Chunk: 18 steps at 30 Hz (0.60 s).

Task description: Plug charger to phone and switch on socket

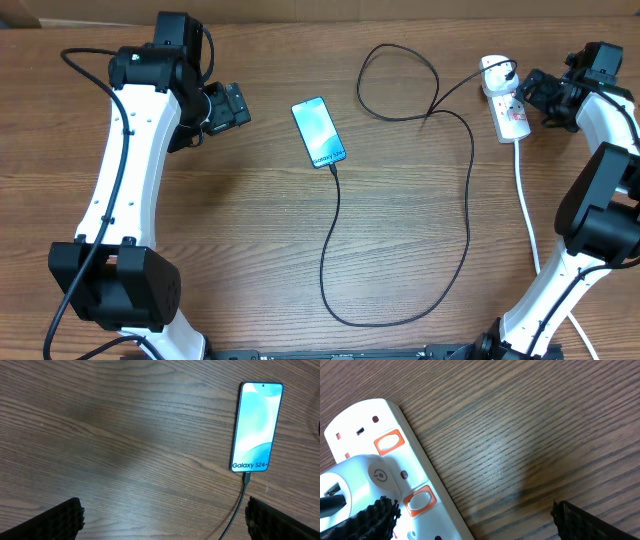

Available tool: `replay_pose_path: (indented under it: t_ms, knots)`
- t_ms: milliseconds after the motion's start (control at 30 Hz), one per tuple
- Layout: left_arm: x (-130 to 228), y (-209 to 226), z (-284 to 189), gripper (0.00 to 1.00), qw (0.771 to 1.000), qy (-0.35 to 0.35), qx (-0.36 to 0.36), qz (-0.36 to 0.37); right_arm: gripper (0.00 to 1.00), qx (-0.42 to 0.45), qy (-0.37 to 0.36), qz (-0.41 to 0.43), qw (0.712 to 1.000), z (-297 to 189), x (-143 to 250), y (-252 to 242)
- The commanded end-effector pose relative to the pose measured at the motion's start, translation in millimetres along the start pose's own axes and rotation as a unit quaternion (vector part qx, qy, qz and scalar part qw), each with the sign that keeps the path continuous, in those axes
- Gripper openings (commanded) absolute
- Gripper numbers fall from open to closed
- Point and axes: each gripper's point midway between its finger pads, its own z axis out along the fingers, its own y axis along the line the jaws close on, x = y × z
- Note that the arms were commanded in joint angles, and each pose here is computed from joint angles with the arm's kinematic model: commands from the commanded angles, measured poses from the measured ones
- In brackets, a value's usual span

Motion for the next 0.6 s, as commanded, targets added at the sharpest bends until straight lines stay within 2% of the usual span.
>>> replay_pose_path:
  t_ms: [0, 567]
  knots:
    - [-3, 1, -4, 1.0, 1.0, -0.01, -0.003, 0.006, 1.0, -0.005, -0.002, -0.001, 1.0, 4, -3, 4]
    - [-3, 1, -4, 1.0, 1.0, -0.01, -0.003, 0.006, 1.0, -0.002, 0.012, -0.001, 1.0, 21, 8, -1]
